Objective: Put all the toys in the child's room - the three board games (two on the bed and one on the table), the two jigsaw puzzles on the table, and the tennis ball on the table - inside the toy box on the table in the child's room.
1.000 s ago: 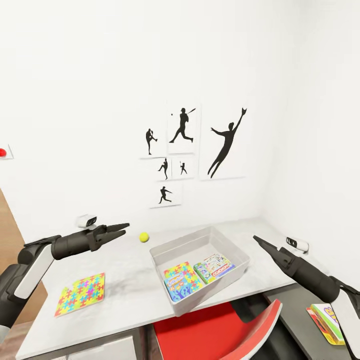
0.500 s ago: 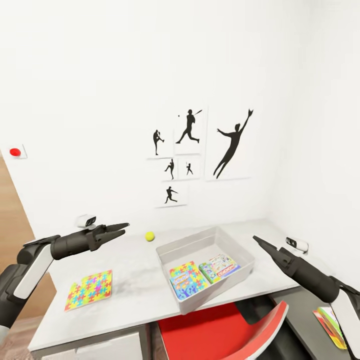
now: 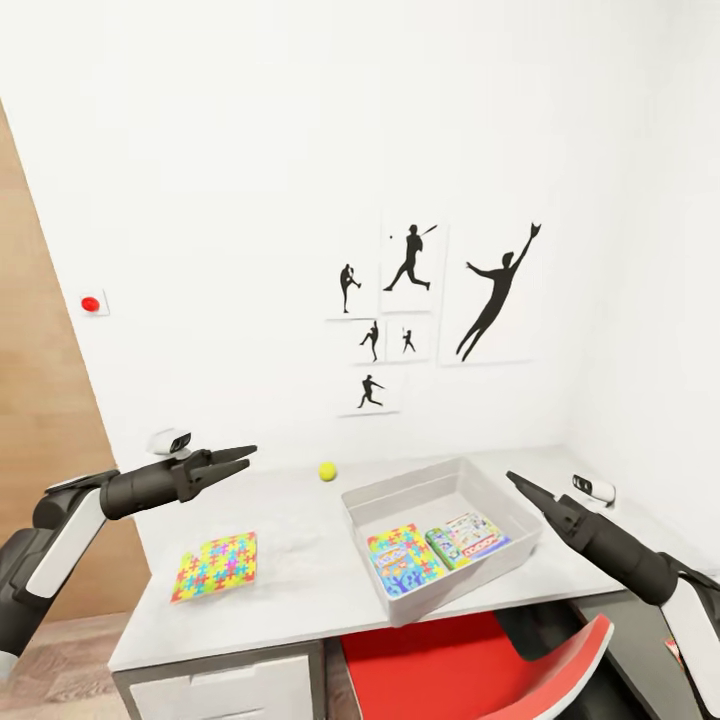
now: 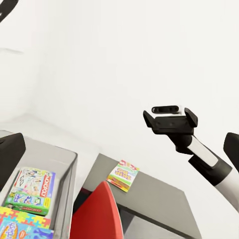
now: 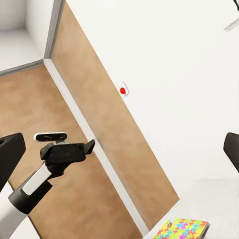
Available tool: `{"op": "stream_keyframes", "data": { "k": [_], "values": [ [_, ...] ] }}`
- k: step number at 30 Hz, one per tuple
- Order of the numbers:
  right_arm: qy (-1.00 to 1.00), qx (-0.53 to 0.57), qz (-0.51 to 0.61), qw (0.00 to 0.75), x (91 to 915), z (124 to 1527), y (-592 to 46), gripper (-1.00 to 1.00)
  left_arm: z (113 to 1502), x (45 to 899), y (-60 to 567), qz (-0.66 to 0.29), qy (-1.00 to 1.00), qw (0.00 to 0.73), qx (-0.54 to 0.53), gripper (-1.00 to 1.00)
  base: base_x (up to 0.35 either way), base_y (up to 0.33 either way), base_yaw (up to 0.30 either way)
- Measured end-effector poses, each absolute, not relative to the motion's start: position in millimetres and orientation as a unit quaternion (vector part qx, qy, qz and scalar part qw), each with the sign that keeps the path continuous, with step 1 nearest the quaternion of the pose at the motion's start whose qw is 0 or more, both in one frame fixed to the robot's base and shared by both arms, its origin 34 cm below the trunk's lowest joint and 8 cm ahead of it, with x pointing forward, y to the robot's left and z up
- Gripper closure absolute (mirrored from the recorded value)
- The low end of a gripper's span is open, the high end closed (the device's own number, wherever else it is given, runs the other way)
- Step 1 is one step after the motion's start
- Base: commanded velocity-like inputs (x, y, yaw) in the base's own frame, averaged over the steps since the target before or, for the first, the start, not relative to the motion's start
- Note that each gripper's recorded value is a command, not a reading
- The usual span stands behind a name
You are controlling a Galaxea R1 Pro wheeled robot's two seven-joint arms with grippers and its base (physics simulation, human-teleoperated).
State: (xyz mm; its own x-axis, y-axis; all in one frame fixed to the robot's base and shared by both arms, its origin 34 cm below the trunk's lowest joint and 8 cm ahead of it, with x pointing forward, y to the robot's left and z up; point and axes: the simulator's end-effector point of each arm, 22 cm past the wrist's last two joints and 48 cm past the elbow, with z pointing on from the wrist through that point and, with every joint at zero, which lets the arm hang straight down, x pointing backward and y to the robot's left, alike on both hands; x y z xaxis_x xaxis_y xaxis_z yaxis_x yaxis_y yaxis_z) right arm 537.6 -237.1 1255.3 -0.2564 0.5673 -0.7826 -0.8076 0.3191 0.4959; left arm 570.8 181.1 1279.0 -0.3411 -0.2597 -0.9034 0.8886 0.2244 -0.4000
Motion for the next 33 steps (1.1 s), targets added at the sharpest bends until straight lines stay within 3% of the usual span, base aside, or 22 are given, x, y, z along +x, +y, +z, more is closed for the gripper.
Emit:
{"op": "stream_keyframes", "data": {
  "k": [23,33],
  "values": [
    [0.549,-0.108,0.571,0.601,538.8,1254.9,-237.7,-1.0,1274.6,575.1,185.3,-0.564,0.598,0.509,0.256,-1.0,-0.004,0.125,0.004],
    [0.558,-0.099,0.563,0.602,543.7,1252.0,-238.8,-1.0,1274.5,575.1,186.6,-0.563,0.599,0.509,0.255,-1.0,0.0,0.111,0.142]
  ]
}}
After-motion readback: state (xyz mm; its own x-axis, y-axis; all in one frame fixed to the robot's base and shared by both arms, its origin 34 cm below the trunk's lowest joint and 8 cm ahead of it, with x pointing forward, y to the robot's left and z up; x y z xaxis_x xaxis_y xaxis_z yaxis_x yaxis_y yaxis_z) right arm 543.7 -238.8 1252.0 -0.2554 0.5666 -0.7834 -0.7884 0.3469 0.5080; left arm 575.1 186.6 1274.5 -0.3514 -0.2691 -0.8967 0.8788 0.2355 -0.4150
